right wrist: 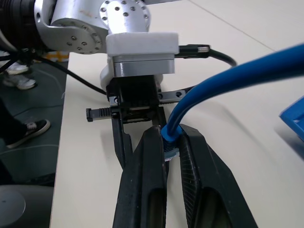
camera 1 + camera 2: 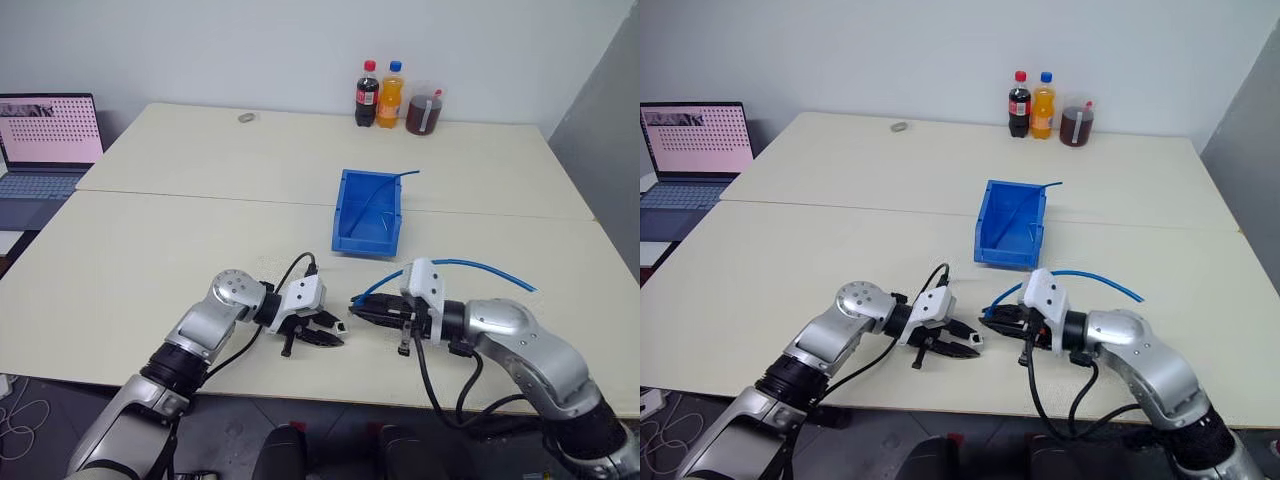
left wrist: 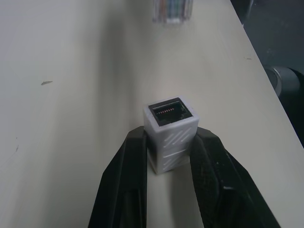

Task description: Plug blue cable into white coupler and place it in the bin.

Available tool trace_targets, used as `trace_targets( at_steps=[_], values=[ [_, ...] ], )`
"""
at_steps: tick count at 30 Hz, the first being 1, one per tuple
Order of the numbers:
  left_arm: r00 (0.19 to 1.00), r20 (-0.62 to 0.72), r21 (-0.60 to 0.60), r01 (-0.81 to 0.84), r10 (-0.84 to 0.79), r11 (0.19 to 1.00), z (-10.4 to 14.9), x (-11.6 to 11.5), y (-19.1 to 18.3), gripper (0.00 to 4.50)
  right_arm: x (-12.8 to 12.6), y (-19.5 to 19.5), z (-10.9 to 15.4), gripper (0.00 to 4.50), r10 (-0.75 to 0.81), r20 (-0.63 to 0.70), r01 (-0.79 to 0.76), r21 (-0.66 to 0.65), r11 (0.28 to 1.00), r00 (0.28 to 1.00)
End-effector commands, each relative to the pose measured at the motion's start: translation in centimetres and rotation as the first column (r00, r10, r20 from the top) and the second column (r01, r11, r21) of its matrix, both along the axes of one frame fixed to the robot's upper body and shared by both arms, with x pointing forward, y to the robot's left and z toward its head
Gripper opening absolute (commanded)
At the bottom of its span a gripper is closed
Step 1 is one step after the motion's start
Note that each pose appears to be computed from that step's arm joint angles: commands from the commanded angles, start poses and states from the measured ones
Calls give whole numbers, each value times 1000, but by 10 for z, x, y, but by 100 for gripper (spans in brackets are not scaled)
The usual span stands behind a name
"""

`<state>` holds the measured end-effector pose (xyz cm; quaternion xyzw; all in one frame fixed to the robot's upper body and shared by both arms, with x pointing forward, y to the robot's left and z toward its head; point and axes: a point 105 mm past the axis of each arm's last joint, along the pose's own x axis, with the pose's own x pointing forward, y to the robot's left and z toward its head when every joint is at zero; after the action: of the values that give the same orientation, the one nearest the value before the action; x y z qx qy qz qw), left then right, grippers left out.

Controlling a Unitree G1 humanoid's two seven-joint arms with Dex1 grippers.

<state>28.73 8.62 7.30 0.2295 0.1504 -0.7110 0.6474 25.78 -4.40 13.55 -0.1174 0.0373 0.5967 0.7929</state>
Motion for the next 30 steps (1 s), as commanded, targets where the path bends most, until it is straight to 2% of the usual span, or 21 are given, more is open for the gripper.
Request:
trace_targets(
  at_steps=[1, 7, 18, 30],
  values=[
    [999, -6, 51, 40, -40, 998, -15, -6, -1, 94, -3, 10, -4, 12, 82, 14, -82, -12, 997, 996],
    [999, 2, 62, 54, -55, 997, -20, -9, 3, 94, -2, 11, -17, 12, 100, -3, -100, -33, 994, 995],
    [998, 16, 72, 61, -62, 996, -24, -10, 6, 94, 2, 8, -24, 12, 96, -1, -96, -48, 994, 995],
    [999, 0, 57, 51, -51, 997, -25, -11, 6, 93, -4, 14, -39, 12, 129, 19, -125, -140, 982, 991]
  ],
)
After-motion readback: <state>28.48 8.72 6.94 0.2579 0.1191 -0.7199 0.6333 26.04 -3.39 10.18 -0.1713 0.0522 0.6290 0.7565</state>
